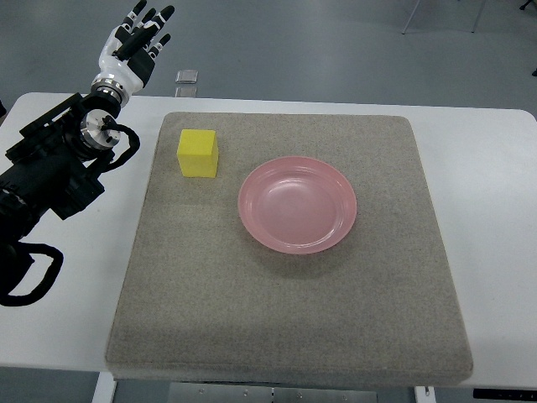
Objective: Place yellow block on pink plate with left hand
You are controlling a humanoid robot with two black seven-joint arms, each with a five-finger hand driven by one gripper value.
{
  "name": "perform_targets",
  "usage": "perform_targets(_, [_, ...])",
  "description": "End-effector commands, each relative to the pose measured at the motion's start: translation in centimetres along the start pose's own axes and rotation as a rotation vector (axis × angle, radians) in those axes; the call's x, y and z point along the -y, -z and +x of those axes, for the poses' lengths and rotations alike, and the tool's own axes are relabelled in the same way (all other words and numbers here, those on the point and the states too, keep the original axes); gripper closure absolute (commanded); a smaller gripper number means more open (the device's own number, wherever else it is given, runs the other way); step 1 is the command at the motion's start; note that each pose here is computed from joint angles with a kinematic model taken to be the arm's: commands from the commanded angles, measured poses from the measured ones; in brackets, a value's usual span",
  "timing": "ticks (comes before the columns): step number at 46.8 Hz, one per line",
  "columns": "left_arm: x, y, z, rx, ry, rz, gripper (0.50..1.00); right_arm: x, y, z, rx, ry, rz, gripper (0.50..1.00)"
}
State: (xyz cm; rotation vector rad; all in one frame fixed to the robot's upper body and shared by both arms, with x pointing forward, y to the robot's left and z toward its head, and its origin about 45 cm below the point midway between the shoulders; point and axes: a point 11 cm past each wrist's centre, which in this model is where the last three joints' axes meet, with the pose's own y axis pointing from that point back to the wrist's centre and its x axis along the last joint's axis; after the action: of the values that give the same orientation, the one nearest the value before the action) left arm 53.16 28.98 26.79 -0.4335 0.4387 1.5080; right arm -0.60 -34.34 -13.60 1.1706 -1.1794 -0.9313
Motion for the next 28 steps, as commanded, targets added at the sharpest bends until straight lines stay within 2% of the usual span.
perform_targets(1, [0.1,-0.23,-0.21,0.016,0.005,0.0,0.506,0.0,0.03,0.02,-0.001,-0.001,0.001,0.576])
perform_targets(28, [0.23,-0.62,-0.13,0.058,0.003,0.002,0.506,0.0,0.03,0.02,-0.001,-0.001,0.001,0.576])
